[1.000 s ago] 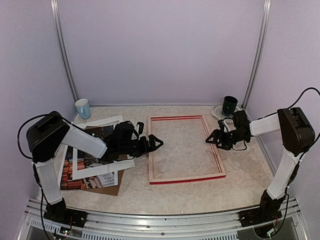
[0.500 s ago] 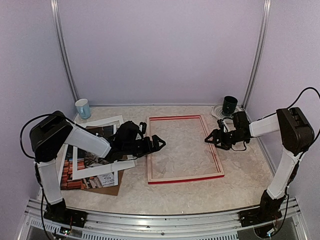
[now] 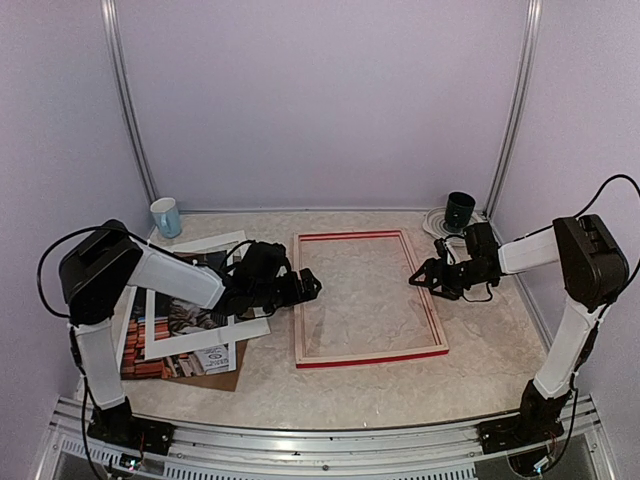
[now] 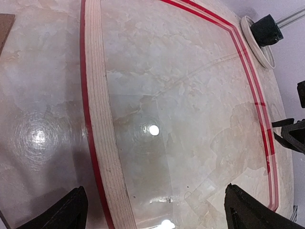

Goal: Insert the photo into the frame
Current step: Adjust the frame body on the mat board.

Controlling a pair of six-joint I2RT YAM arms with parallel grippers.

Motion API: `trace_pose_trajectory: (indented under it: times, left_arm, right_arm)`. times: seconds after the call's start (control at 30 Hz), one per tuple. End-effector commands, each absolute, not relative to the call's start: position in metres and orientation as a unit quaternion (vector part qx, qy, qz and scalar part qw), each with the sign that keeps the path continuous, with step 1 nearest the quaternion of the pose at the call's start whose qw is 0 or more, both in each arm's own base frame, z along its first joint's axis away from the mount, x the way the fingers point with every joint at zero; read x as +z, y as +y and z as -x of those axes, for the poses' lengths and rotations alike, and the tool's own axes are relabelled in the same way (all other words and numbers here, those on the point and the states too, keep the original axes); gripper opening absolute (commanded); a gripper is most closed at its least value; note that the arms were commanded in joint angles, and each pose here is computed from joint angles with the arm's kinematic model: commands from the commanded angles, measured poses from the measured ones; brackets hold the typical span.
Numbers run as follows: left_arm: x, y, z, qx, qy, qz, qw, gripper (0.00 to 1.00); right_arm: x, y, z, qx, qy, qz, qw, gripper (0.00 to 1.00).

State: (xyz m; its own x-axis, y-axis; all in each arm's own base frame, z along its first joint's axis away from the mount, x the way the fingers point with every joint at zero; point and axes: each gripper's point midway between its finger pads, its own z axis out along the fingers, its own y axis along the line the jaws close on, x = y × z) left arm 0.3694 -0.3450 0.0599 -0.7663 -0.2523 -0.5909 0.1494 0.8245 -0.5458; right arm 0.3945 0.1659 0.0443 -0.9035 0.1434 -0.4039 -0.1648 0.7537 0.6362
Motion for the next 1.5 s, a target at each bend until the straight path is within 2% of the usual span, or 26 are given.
trace_pose_trajectory:
  times: [0.0,0.2,0.6,0.93,1.47]
  left_arm:
    - [0.042,-0.357,-0.362,-0.296,0.901,0.01,0.319,0.99]
    - [0.055,-0.373,-0.357,-0.337,0.885,-0.015,0.321,0.99]
    - [0.126,-0.4,-0.337,-0.466,0.809,-0.068,0.352,0.99]
    - [0.175,-0.401,-0.33,-0.512,0.761,-0.081,0.389,0.99]
    - [0.199,-0.403,-0.331,-0.545,0.728,-0.073,0.409,0.99]
  right_arm:
    - [0.023,0.161,-0.378,0.323,0.928,-0.008,0.186,0.82]
    - [0.018,0.17,-0.376,0.325,0.929,0.005,0.175,0.81]
    - [0.01,0.19,-0.365,0.348,0.924,0.027,0.155,0.81]
    - [0.004,0.203,-0.355,0.362,0.921,0.04,0.141,0.8]
    - [0.006,0.215,-0.348,0.377,0.915,0.055,0.131,0.8]
